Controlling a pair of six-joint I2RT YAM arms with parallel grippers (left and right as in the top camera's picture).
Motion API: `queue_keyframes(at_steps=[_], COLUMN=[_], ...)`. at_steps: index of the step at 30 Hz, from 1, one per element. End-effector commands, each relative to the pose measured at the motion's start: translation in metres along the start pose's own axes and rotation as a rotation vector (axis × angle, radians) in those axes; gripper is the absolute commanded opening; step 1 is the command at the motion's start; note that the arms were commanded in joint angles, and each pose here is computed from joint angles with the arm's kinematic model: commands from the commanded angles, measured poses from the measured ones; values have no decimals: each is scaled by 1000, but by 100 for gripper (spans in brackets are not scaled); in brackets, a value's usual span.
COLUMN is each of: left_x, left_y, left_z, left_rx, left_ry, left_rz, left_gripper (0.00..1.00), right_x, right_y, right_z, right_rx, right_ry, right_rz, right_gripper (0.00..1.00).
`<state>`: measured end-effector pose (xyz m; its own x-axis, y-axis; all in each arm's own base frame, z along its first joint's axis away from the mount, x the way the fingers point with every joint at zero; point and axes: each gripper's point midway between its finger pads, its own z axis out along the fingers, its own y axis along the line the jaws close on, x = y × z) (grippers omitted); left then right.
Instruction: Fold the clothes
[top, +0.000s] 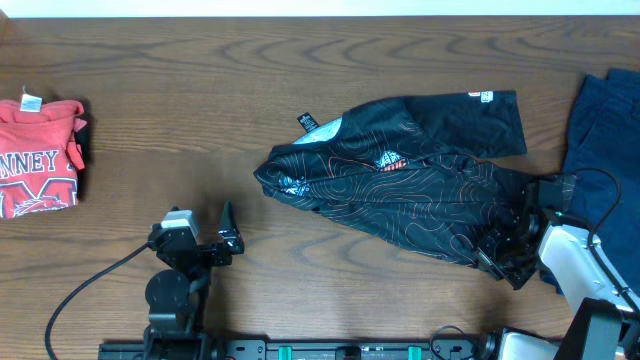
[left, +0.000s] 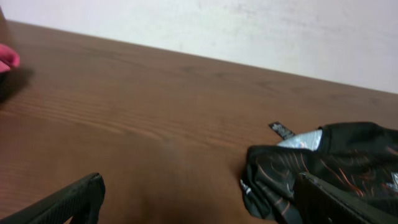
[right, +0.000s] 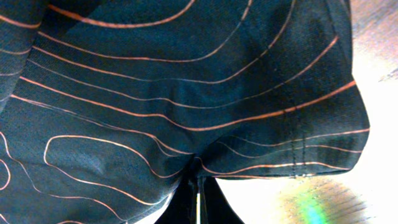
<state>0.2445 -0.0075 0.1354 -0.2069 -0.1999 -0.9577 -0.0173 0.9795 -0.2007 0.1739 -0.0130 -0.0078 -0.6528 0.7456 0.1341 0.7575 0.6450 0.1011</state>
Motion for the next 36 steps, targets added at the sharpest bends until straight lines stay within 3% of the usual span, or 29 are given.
queue_keyframes(at_steps=[1,5,6,7,11,13,23,31,36], left_x=[20,17,17,17,28,35,45,68,61], left_y=[0,-11,-15,-16,-12,-10,-6,-11,-24], left_z=[2,2,2,2,3,5,11,17,25], left_rx=[9,71,93,97,75,66,20,35,76], left_ry=[67,60,60,61,108,141,277,449,492], left_rz=[-28,-32,-32,-31,-38,-42,-55,-74,-69], left_gripper=[98,93,60,40,38,8,6,6,6], right_x=[4,3,3,3,2,1,-28,-63,-78], right_y=[-12,-19,-19,-19,-19,-19,-8,43,78], right_z=[6,5,5,5,5,4,-35,-92,-133], right_rx=[52,88,89,89,88,92,140,32,-42], right_ry=[22,13,13,13,11,7,-71,-208,-306], right_rz=[-27,-28,-33,-35,-47,-64,-124,-101,-156], right_gripper=[1,1,1,1,1,1,1,1,1])
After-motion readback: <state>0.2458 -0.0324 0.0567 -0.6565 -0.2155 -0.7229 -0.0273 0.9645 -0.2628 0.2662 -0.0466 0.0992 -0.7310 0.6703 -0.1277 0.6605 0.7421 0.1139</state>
